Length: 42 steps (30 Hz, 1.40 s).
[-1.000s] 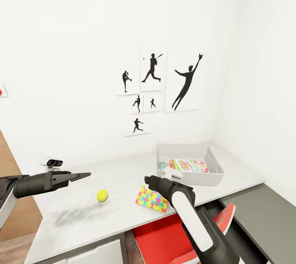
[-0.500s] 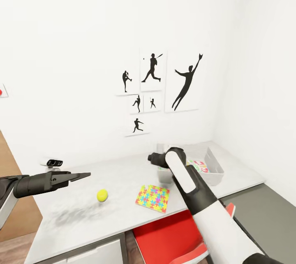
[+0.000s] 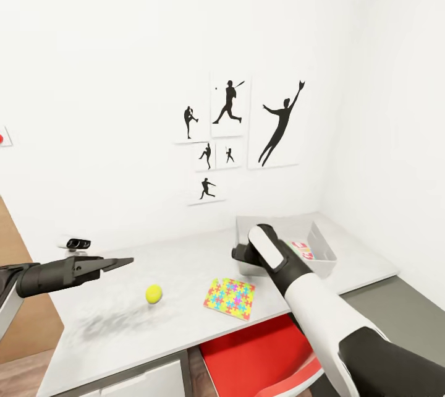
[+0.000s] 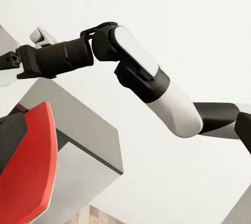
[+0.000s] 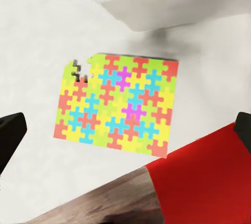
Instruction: Put all the toys in the child's room - the three board games (two on the bed and one on the table), the two jigsaw puzzles on the table, and the tennis ball on the table - inside the toy box on the table in the child's room.
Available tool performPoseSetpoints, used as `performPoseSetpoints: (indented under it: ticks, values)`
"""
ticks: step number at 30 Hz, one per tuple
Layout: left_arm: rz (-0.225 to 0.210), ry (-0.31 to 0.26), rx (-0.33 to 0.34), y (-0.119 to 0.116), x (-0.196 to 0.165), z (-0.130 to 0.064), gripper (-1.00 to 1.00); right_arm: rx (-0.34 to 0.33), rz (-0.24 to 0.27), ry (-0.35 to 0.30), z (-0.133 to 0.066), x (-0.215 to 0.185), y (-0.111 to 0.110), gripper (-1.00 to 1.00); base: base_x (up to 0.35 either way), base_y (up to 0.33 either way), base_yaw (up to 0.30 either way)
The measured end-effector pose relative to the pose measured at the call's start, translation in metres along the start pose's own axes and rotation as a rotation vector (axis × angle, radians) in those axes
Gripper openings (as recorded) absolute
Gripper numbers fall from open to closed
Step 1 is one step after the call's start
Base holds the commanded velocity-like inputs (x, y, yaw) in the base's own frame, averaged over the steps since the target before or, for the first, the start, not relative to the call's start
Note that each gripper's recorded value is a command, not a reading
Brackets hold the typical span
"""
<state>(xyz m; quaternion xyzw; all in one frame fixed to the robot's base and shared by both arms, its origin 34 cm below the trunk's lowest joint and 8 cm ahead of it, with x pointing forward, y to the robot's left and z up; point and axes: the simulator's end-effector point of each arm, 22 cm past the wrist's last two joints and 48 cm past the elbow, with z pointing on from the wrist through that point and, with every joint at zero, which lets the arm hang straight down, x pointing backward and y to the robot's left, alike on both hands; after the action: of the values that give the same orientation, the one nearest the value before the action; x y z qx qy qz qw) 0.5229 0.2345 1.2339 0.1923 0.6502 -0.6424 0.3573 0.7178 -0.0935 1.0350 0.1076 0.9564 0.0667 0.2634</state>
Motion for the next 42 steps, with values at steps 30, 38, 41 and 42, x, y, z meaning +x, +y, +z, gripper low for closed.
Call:
performPoseSetpoints:
  ticks: [30, 38, 41, 42]
  values:
    - [-0.008, -0.006, -0.005, 0.005, 0.000, -0.002, 1.00, -0.038, 0.108, -0.172, 0.052, 0.005, -0.004, 1.00, -0.010, 0.028, 0.018]
    - [-0.019, -0.005, -0.009, 0.011, 0.001, -0.002, 1.00, -0.030, 0.132, -0.195, 0.059, 0.002, -0.008, 1.00, 0.000, 0.000, 0.069]
    - [-0.022, -0.008, -0.012, 0.013, 0.001, -0.003, 1.00, -0.027, 0.145, -0.213, 0.060, -0.001, -0.009, 1.00, 0.000, 0.000, 0.069]
    - [-0.023, -0.009, -0.013, 0.014, 0.001, -0.004, 1.00, -0.025, 0.151, -0.220, 0.061, -0.002, -0.010, 1.00, 0.000, 0.000, 0.069]
